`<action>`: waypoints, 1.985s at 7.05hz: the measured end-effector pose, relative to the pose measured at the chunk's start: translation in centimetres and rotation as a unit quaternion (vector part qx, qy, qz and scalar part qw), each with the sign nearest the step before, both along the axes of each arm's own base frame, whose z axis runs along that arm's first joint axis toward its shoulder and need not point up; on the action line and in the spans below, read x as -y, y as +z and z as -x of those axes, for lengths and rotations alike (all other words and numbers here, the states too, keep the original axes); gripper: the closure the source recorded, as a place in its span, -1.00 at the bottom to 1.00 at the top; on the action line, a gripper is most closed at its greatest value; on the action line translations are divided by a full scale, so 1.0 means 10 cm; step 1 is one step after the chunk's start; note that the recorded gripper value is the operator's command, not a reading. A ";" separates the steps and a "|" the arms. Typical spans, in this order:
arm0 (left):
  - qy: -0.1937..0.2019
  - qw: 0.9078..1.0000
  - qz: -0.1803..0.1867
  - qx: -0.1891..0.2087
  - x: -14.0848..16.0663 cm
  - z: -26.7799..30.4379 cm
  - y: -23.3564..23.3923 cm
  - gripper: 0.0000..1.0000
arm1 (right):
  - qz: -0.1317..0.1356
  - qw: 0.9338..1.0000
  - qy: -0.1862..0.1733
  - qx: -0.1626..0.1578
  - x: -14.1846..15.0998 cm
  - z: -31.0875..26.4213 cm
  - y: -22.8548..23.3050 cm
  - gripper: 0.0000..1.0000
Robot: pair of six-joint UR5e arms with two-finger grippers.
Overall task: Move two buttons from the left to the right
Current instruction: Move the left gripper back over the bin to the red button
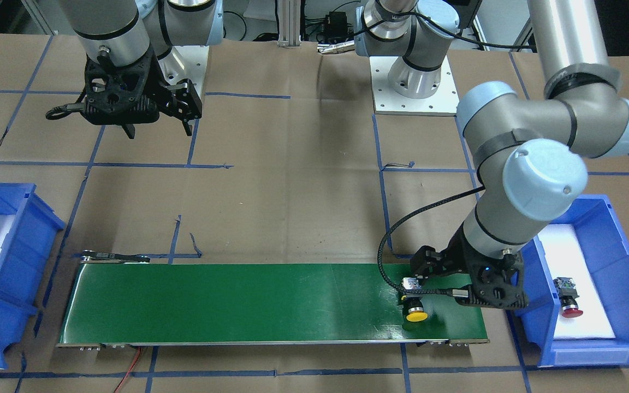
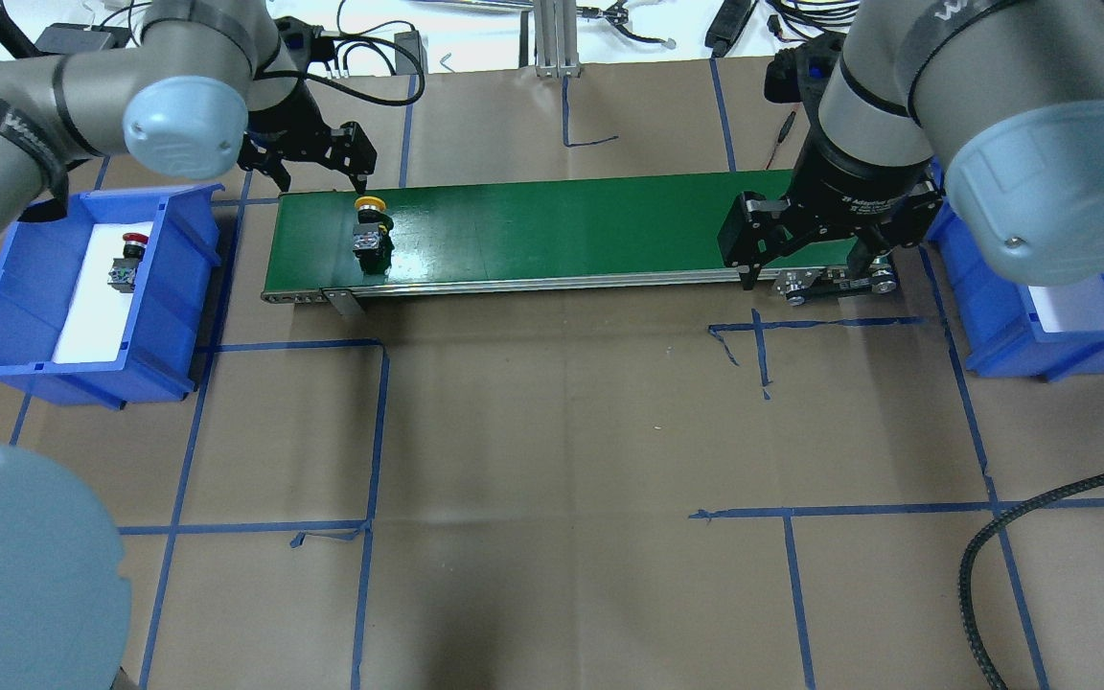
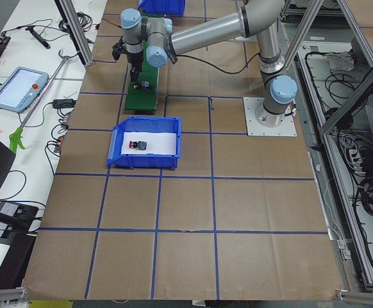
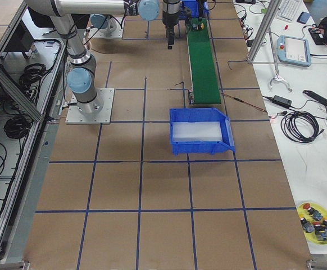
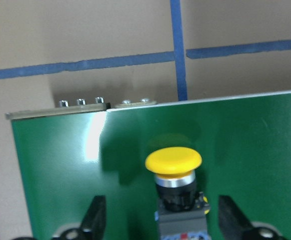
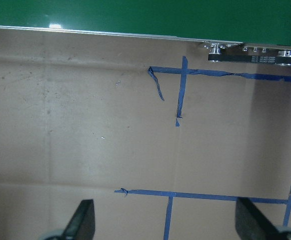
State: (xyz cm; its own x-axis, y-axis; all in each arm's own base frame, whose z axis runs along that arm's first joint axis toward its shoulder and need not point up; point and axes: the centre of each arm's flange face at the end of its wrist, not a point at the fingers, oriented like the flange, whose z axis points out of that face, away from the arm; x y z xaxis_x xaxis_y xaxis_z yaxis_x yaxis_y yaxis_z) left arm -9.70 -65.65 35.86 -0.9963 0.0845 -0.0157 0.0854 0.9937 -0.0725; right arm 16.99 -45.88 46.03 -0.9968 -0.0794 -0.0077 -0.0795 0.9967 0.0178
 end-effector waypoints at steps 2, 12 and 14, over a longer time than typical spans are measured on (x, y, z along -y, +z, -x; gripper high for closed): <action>0.016 1.000 0.003 -0.003 -0.21 -0.25 0.66 -1.00 | 0.000 1.000 0.000 0.000 0.00 0.00 0.00 -1.00; 0.025 0.999 -0.037 -0.011 -0.35 -3.03 0.16 -0.99 | 0.000 1.000 0.000 0.000 0.00 0.00 0.00 -1.00; 0.024 0.999 -0.036 -0.011 -0.17 -3.11 -0.23 -0.99 | 0.000 1.000 0.000 0.000 0.00 0.00 0.00 -1.00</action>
